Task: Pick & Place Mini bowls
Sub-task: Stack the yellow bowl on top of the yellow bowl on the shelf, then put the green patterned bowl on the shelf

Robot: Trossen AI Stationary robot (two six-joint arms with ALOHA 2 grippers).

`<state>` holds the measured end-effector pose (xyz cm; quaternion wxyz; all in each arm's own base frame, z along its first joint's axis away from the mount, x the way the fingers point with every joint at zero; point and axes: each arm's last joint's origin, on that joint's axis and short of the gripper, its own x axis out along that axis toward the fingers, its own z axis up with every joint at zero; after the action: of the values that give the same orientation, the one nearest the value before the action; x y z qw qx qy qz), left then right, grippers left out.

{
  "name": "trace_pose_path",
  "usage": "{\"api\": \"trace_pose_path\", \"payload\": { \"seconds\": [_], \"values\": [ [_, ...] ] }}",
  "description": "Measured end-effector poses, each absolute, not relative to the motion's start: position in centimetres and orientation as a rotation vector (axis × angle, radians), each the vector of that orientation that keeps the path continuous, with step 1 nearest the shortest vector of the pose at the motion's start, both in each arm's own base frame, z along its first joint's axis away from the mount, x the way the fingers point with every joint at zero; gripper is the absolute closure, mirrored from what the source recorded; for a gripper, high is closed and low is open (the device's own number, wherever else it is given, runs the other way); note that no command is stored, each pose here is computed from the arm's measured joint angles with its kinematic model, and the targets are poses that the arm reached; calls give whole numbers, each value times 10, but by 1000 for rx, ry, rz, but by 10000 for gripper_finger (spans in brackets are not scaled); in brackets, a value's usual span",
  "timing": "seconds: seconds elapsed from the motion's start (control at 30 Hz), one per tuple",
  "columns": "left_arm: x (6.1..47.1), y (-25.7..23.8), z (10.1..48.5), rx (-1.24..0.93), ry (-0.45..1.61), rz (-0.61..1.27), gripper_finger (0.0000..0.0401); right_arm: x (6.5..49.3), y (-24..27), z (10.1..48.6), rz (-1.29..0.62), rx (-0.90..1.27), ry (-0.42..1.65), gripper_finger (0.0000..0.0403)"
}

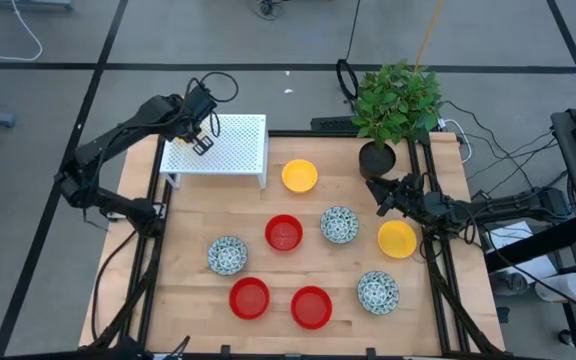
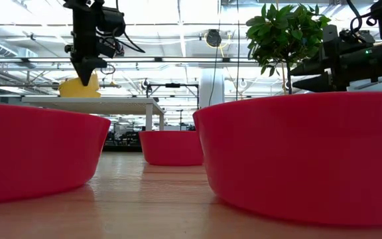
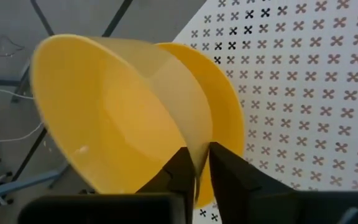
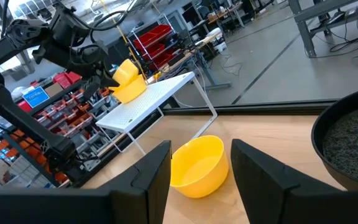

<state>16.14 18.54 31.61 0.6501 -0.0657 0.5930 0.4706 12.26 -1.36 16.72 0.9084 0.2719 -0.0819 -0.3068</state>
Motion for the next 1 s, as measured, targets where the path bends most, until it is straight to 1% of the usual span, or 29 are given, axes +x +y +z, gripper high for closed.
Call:
{"api": "trace_pose_path", "payload": {
  "seconds": [0.17, 0.4, 0.5, 0.63, 0.73, 0.83, 0.93, 1.0],
  "values": [
    [162, 185, 316, -166, 1334, 1084, 311, 123, -14, 167, -633, 561, -169, 248],
    [162, 184, 319, -179, 1318, 1095, 242, 123, -14, 167, -633, 561, -169, 248],
    [166, 182, 328, -183, 1275, 1069, 219, 123, -14, 167, -633, 561, -169, 248],
    [177, 174, 352, -207, 1160, 996, 203, 123, -14, 167, -634, 560, -166, 248],
    [189, 164, 369, -323, 1016, 908, 202, 123, -14, 167, -634, 560, -166, 248],
    [204, 147, 374, -520, 915, 701, 207, 123, -14, 167, -634, 554, -163, 248],
    [218, 125, 369, -617, 928, 477, 218, 123, -14, 167, -635, 535, -157, 248],
    [227, 107, 362, -637, 963, 388, 226, 123, -14, 167, -636, 517, -151, 248]
  ]
}}
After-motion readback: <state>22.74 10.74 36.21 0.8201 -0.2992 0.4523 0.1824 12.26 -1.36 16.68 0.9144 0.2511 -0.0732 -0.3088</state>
